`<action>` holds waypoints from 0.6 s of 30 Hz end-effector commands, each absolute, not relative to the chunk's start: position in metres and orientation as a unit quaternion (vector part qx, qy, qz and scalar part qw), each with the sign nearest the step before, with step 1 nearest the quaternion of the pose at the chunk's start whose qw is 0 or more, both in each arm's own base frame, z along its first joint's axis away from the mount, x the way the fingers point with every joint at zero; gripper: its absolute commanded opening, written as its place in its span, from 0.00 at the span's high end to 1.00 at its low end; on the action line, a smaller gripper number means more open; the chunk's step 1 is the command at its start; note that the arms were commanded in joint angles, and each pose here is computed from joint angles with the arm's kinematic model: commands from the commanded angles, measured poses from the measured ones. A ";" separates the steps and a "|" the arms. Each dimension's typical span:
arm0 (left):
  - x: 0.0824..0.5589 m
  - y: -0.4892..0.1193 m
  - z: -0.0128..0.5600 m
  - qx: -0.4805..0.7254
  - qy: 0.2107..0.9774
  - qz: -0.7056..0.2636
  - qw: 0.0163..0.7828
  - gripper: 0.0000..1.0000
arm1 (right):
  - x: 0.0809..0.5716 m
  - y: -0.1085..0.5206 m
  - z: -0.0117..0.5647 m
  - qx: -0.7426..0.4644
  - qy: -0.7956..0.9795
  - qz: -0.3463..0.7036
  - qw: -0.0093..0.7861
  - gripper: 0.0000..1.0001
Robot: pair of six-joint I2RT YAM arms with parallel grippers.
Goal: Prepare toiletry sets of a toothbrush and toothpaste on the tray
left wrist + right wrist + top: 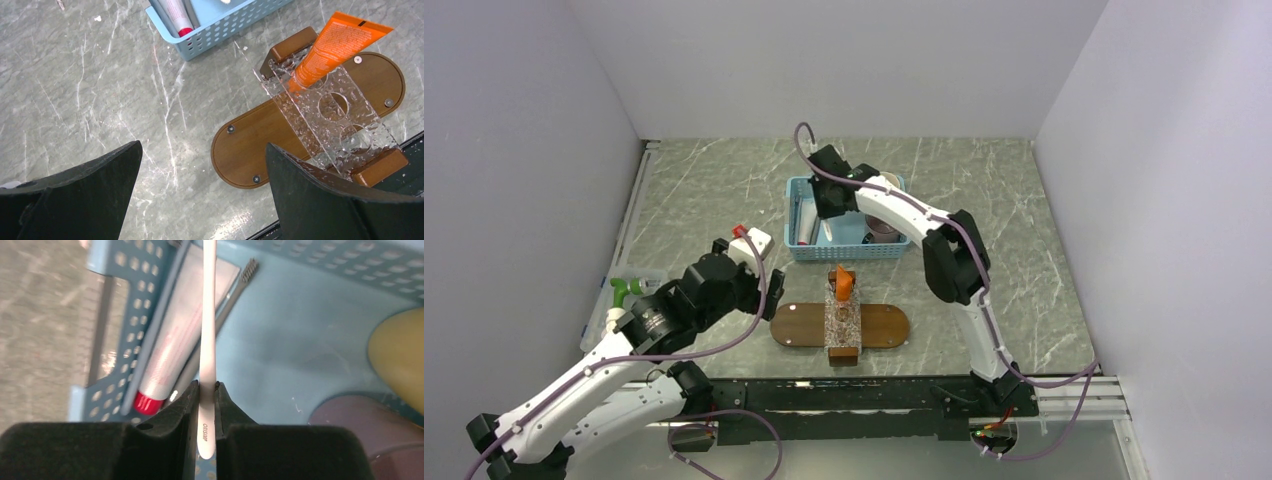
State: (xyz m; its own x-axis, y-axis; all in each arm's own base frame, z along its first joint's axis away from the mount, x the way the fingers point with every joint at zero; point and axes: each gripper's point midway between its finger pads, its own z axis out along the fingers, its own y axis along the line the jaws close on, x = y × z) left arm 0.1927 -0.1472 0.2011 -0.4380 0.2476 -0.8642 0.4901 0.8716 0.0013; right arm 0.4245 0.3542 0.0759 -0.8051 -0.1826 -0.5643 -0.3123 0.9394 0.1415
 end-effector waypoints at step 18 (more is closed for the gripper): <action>0.208 -0.190 0.306 0.214 0.780 -0.216 0.547 0.01 | 0.382 0.342 0.307 -0.118 0.807 0.311 0.489 1.00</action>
